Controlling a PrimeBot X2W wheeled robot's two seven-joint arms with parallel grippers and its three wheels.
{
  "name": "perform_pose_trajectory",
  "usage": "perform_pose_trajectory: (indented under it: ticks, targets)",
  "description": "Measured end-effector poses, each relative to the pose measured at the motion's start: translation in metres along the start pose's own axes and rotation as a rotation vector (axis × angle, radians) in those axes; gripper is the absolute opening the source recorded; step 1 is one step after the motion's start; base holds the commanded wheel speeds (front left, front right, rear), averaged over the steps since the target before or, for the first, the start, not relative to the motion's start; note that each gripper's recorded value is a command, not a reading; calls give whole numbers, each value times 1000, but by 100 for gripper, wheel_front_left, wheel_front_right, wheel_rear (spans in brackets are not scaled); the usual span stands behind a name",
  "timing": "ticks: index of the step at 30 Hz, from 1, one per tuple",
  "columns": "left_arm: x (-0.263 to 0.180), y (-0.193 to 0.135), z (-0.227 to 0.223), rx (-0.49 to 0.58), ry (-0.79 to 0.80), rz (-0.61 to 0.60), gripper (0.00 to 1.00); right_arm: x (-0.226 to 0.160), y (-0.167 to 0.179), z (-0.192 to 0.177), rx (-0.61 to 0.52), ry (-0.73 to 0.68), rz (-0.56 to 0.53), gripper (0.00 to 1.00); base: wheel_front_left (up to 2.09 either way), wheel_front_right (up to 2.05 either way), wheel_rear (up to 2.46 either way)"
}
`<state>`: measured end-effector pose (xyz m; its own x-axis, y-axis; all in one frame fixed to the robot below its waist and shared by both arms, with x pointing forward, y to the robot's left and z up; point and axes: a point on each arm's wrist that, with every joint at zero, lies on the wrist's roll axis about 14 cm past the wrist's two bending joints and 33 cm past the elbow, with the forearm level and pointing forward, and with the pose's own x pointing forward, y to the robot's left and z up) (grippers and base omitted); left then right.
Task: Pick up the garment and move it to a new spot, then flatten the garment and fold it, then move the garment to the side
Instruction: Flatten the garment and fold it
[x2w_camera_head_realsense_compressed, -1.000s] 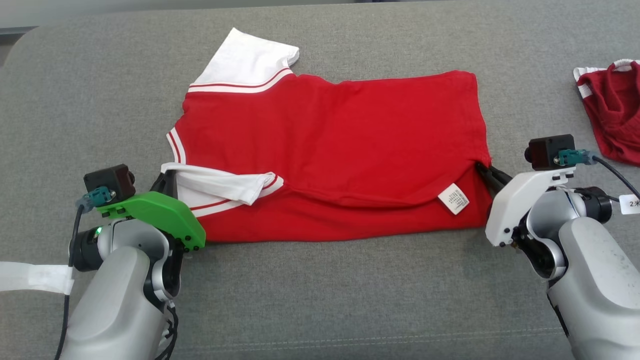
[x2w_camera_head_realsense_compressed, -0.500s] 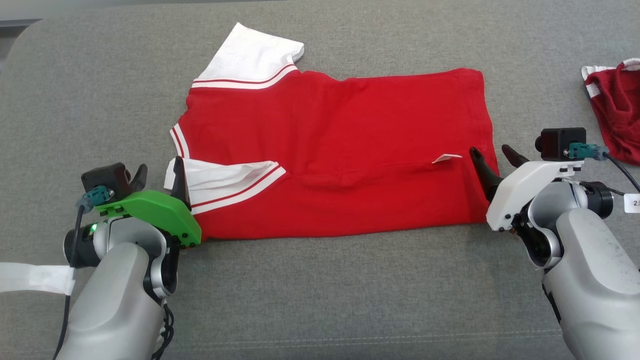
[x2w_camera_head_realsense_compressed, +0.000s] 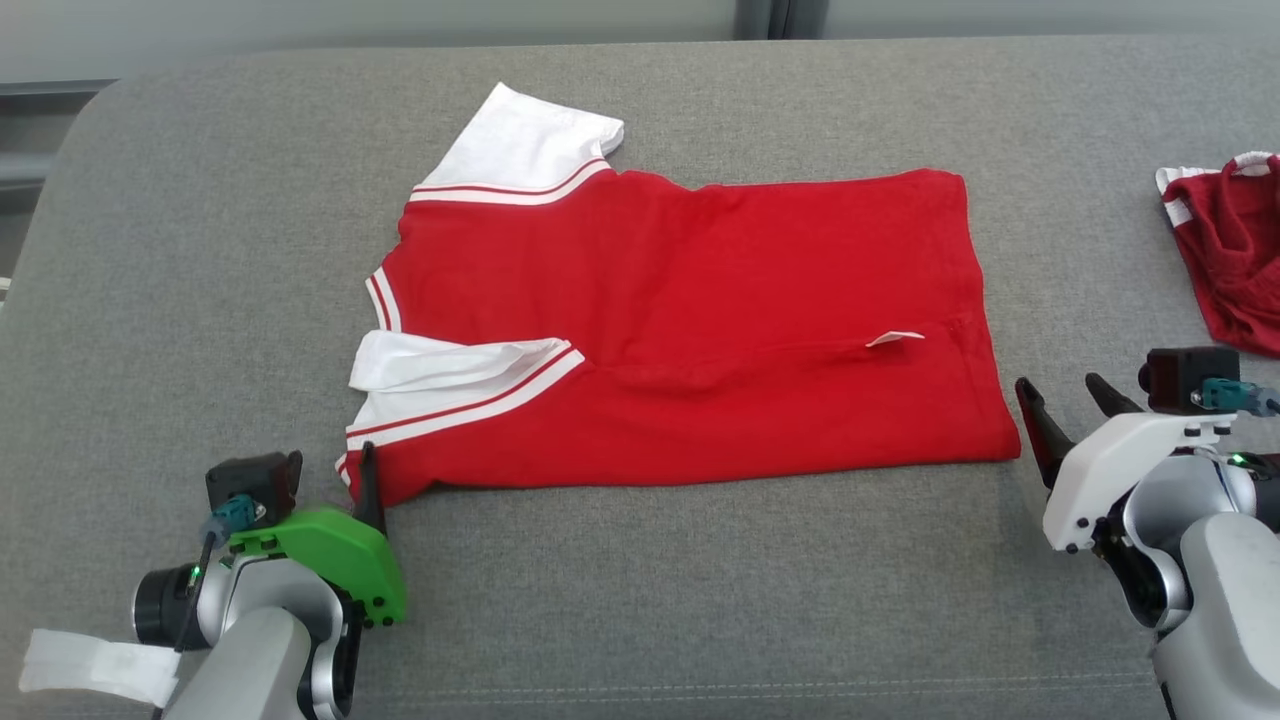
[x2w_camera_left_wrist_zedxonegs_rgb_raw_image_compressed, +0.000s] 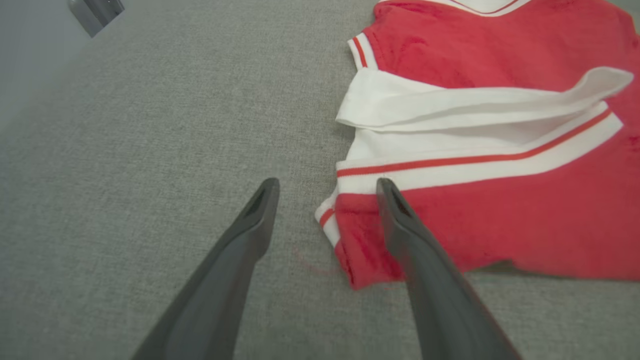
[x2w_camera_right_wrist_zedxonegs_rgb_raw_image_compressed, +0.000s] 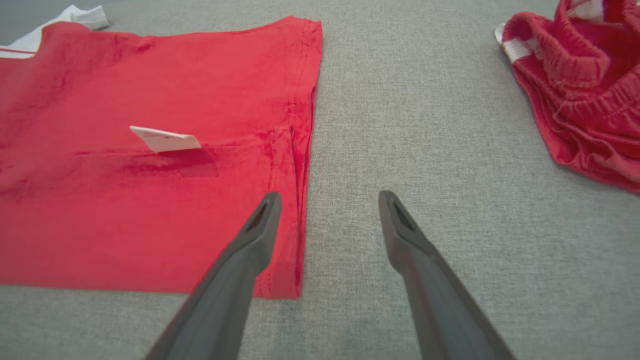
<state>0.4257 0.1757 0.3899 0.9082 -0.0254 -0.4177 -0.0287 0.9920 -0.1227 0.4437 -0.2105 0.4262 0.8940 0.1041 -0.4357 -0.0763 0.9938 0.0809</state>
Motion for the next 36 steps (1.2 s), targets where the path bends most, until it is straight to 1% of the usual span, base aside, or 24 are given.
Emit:
perform_pose_trajectory:
  ticks: [4,9,18,26,27,28,29,31,32,33,34,36]
  targets:
    - [-7,0,-15,17,45,0,100,-10,0,-5,6,7,-16,100,0,0,0]
    - [-9,-5,-21,39,66,-9,100,-15,4,-10,-10,20,-24,100,0,0,0]
    - [-9,-11,-30,58,101,-27,100,-9,18,-28,-26,83,3,100,0,0,0]
    - [-5,-12,-30,64,107,-30,100,1,26,-29,-42,109,26,100,0,0,0]
    - [-4,-12,-30,65,108,-31,100,2,27,-31,-45,118,28,99,0,0,0]
    - [-4,-12,-31,67,113,-31,100,2,27,-32,-45,126,29,93,0,0,0]
    - [-4,-12,-32,68,118,-30,100,3,28,-34,-45,131,30,90,0,0,0]
    - [-4,-12,-34,71,128,-31,100,3,27,-37,-43,144,29,90,0,0,0]
    - [-3,-12,-34,72,130,-31,100,4,27,-38,-41,149,29,92,0,0,0]
    - [-2,-12,-34,73,131,-31,100,4,27,-39,-41,152,29,85,0,0,0]
    - [-2,-12,-34,73,131,-32,100,5,28,-39,-40,154,30,67,0,0,0]
    - [-1,-13,-34,75,133,-33,100,6,28,-40,-41,157,32,44,0,0,0]
